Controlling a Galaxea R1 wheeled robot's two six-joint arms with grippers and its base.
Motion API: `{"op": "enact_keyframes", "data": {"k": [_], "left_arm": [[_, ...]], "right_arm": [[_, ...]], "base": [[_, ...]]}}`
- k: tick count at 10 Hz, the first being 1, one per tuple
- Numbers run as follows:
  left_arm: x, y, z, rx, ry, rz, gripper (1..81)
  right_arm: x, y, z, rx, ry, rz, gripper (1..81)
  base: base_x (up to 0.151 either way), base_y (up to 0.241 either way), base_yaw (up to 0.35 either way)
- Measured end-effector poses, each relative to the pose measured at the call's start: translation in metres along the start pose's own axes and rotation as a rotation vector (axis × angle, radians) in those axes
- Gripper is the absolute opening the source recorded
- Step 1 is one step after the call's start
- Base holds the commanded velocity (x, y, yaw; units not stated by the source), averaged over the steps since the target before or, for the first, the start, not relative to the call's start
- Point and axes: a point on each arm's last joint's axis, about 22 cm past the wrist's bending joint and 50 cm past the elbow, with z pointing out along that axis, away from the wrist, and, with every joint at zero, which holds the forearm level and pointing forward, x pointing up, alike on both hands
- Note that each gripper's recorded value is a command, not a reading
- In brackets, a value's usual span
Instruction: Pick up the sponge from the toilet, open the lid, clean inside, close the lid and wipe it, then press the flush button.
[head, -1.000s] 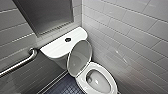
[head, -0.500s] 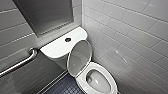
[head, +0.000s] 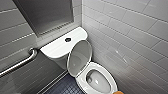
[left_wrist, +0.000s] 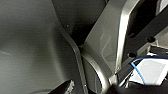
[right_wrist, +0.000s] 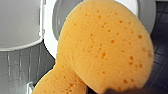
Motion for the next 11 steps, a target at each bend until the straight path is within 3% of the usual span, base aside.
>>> {"op": "enact_keyframes", "data": {"k": [2,6,7,11], "left_arm": [[0.000,0.001,0.000,0.001,0.010,-0.013,81.1],[-0.011,-0.001,-0.004,0.017,0.054,-0.085,81.1],[-0.013,0.000,-0.003,0.019,0.060,-0.099,81.1],[-0.019,-0.001,-0.003,0.021,0.055,-0.110,81.1]], "right_arm": [[0.028,-0.017,0.008,0.015,-0.006,-0.059,1.0],[0.059,-0.092,0.075,0.122,-0.091,-0.180,1.0],[0.059,-0.103,0.090,0.131,-0.124,-0.202,1.0],[0.086,-0.143,0.139,0.148,-0.152,-0.282,1.0]], "base": [[0.000,0.000,0.000],[0.000,0.000,0.000],[0.000,0.000,0.000],[0.000,0.000,0.000]]}}
